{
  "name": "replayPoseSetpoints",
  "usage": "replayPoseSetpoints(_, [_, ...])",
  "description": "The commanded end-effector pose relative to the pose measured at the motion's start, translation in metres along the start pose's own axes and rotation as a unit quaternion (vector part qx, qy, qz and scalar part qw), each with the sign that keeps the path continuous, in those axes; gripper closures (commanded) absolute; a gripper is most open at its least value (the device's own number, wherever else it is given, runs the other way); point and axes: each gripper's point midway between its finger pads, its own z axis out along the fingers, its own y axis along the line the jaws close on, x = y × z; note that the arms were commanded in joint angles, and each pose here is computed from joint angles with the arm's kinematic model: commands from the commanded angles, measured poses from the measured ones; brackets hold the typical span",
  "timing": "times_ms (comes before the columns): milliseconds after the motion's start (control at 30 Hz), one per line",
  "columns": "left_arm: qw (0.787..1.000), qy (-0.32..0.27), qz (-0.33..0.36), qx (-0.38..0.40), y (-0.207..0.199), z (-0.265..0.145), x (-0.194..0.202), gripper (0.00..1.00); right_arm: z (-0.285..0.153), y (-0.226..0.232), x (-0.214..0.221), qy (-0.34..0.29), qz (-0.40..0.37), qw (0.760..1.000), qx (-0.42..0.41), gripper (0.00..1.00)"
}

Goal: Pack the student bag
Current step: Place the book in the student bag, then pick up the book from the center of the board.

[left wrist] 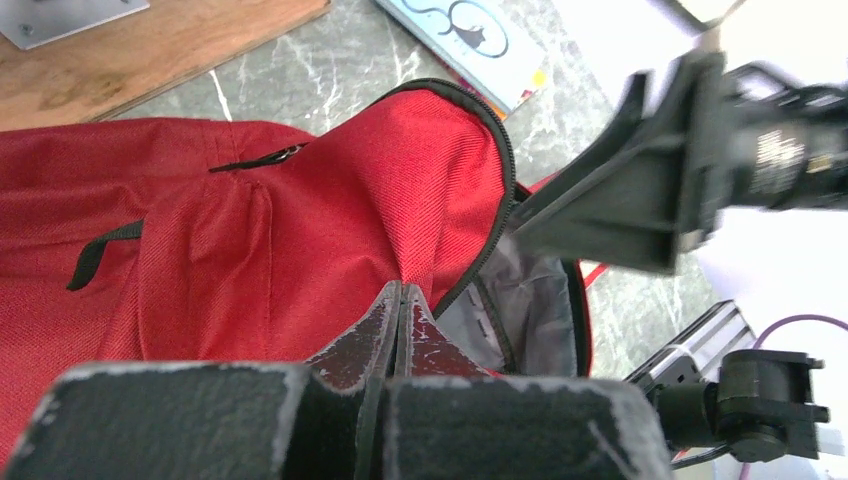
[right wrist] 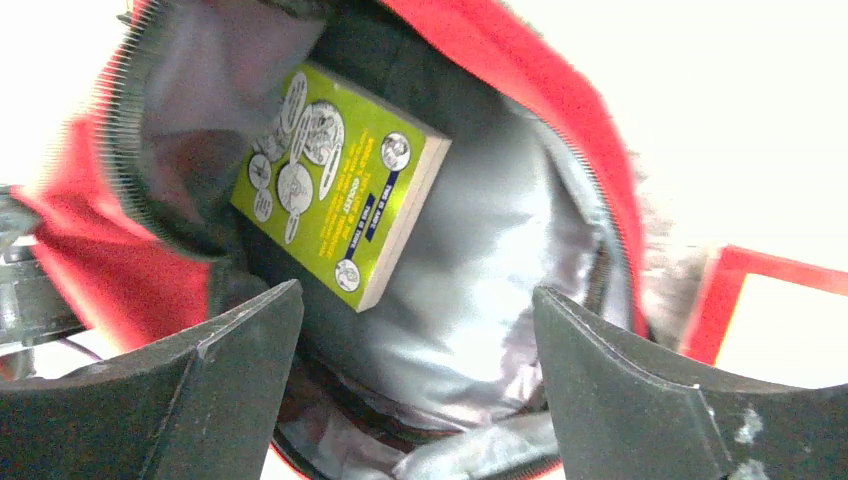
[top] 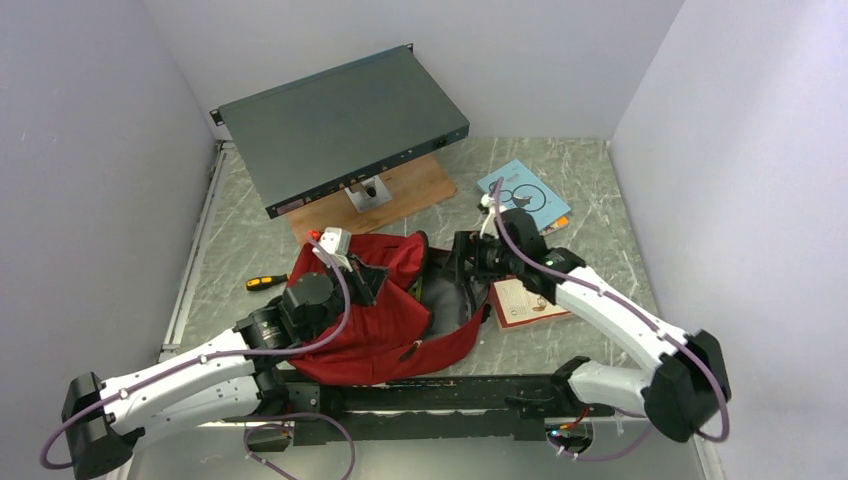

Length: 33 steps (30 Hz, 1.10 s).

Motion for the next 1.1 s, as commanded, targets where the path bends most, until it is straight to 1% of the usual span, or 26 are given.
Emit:
replayPoseSetpoints(0, [1.0, 0.014, 0.016, -0.006, -0.004, 0.01, 0.003, 1.0, -0.05, -0.028, -0.041, -0.065, -0.053, 0.993, 0.083, 0.12])
replayPoseSetpoints(67, [0.999, 0.04, 0.029, -0.017, -0.004, 0.016, 0.012, 1.0, -0.064, -0.054, -0.06, -0.098, -0.022, 0.99, 0.1, 0.09])
replayPoseSetpoints(133, [0.997, 0.067, 0.037, -0.023, -0.006, 0.023, 0.02, 1.0, -0.076, -0.086, -0.081, -0.136, 0.039, 0.983, 0.119, 0.09])
replayPoseSetpoints(200, [0.996, 0.083, 0.042, -0.011, -0.013, 0.027, 0.025, 1.0, -0.081, -0.113, -0.099, -0.184, 0.096, 0.97, 0.125, 0.07])
replayPoseSetpoints(300, [0.995, 0.098, 0.036, 0.003, -0.021, 0.029, 0.03, 1.0, -0.078, -0.144, -0.117, -0.24, 0.193, 0.947, 0.093, 0.06])
replayPoseSetpoints(367, [0.994, 0.106, 0.033, 0.011, -0.025, 0.03, 0.032, 1.0, -0.071, -0.158, -0.125, -0.251, 0.24, 0.936, 0.06, 0.06])
replayPoseSetpoints(400, [0.993, 0.111, 0.034, 0.014, -0.028, 0.031, 0.033, 1.0, -0.068, -0.163, -0.131, -0.254, 0.245, 0.934, 0.051, 0.06])
replayPoseSetpoints(500, [0.991, 0.127, 0.041, 0.013, -0.029, 0.032, 0.037, 1.0, -0.062, -0.184, -0.145, -0.25, 0.233, 0.936, 0.081, 0.07])
replayPoseSetpoints(567, [0.99, 0.135, 0.044, 0.01, -0.028, 0.034, 0.04, 1.0, -0.062, -0.194, -0.153, -0.255, 0.232, 0.935, 0.078, 0.06])
replayPoseSetpoints(667, [0.989, 0.14, 0.05, 0.018, -0.03, 0.035, 0.043, 1.0, -0.075, -0.224, -0.167, -0.287, 0.217, 0.925, 0.119, 0.04])
replayPoseSetpoints(767, [0.989, 0.137, 0.054, 0.031, -0.034, 0.035, 0.042, 1.0, -0.085, -0.267, -0.176, -0.299, 0.225, 0.913, 0.161, 0.05])
replayPoseSetpoints(833, [0.988, 0.137, 0.06, 0.038, -0.036, 0.035, 0.041, 1.0, -0.089, -0.291, -0.184, -0.311, 0.231, 0.905, 0.175, 0.05])
replayPoseSetpoints(967, [0.987, 0.138, 0.07, 0.047, -0.04, 0.036, 0.039, 1.0, -0.077, -0.325, -0.191, -0.301, 0.259, 0.906, 0.149, 0.05])
replayPoseSetpoints(1067, [0.986, 0.136, 0.072, 0.057, -0.044, 0.034, 0.037, 1.0, -0.067, -0.35, -0.188, -0.292, 0.291, 0.904, 0.114, 0.08])
